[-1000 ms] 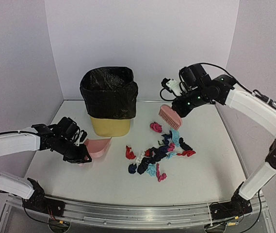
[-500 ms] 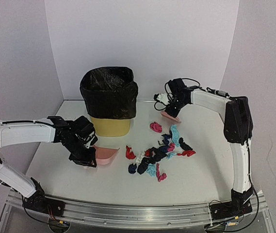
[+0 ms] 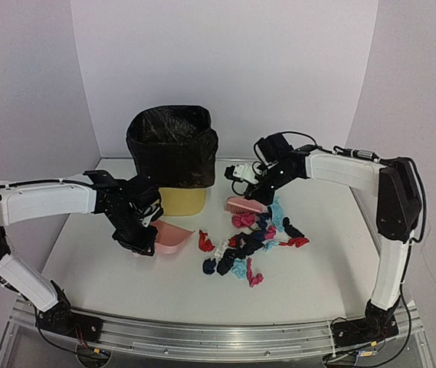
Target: Sweep away the paper scraps from the table
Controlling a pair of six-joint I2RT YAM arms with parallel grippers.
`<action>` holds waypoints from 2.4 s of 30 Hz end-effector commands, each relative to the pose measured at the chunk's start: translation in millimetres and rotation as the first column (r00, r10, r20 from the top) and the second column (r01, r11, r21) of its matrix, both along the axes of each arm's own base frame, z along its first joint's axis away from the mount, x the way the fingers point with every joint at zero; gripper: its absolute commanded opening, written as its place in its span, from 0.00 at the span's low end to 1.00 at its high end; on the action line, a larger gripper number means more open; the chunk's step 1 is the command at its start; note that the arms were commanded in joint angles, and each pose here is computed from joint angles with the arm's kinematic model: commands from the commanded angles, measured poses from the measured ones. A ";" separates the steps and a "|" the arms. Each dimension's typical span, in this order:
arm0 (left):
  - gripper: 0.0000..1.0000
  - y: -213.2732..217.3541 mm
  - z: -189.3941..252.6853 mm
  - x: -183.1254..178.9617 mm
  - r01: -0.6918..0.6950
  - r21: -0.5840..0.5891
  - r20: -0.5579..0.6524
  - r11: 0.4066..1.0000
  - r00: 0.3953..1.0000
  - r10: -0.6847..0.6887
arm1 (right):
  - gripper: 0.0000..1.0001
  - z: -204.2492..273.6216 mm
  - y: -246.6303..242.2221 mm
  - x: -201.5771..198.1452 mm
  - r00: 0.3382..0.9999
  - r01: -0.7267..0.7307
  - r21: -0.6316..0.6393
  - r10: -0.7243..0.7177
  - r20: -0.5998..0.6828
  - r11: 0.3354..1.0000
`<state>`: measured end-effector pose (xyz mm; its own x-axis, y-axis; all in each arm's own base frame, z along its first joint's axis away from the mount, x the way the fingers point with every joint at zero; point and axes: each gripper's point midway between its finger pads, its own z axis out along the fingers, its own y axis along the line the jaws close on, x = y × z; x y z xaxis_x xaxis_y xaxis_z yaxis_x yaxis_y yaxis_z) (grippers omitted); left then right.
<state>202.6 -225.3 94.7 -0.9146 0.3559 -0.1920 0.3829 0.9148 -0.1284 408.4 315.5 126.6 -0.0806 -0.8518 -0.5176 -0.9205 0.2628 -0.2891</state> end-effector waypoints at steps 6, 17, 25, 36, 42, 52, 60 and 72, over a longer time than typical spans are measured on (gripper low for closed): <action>0.00 -3.7 14.0 26.8 0.164 0.086 0.148 0.983 0.973 -0.175 | 0.00 49.6 12.2 -45.5 0.999 0.006 0.004 -0.006 0.054 1.000; 0.00 -17.7 10.7 38.3 0.248 0.112 0.176 0.962 0.948 -0.264 | 0.00 138.7 -50.3 9.7 0.833 0.423 0.084 -0.424 0.356 0.902; 0.00 -32.4 23.9 60.3 0.294 0.130 0.266 0.947 0.910 -0.319 | 0.00 100.7 -142.7 25.0 0.708 0.659 0.058 -0.644 0.290 0.750; 0.00 -24.1 19.0 45.3 0.299 0.103 0.263 0.949 0.912 -0.315 | 0.00 12.2 -121.2 -3.2 0.788 0.613 -0.058 -0.615 -0.026 0.788; 0.00 -39.9 45.0 53.1 0.342 0.060 0.335 0.938 0.878 -0.342 | 0.00 8.5 -85.9 -30.0 0.793 0.590 0.002 -0.579 -0.188 0.807; 0.00 -91.3 118.9 59.5 0.553 0.067 0.485 0.830 0.709 -0.512 | 0.00 39.1 -86.3 -32.1 0.739 0.674 0.026 -0.673 -0.027 0.739; 0.00 -104.7 92.7 27.8 0.679 0.186 0.399 0.710 0.608 -0.686 | 0.00 78.0 -130.0 -45.8 0.616 0.777 0.119 -0.785 0.065 0.618; 0.00 -144.7 48.8 0.2 0.867 0.352 0.123 0.352 0.330 -0.936 | 0.00 90.6 -143.8 -88.2 0.582 0.803 0.222 -0.808 -0.088 0.554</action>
<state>195.0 -366.7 138.0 -0.0761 0.9537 -0.2910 0.9713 0.1368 0.1944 332.7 169.7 206.6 -0.6547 -0.3982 -0.6425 -0.3122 0.9165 -0.2500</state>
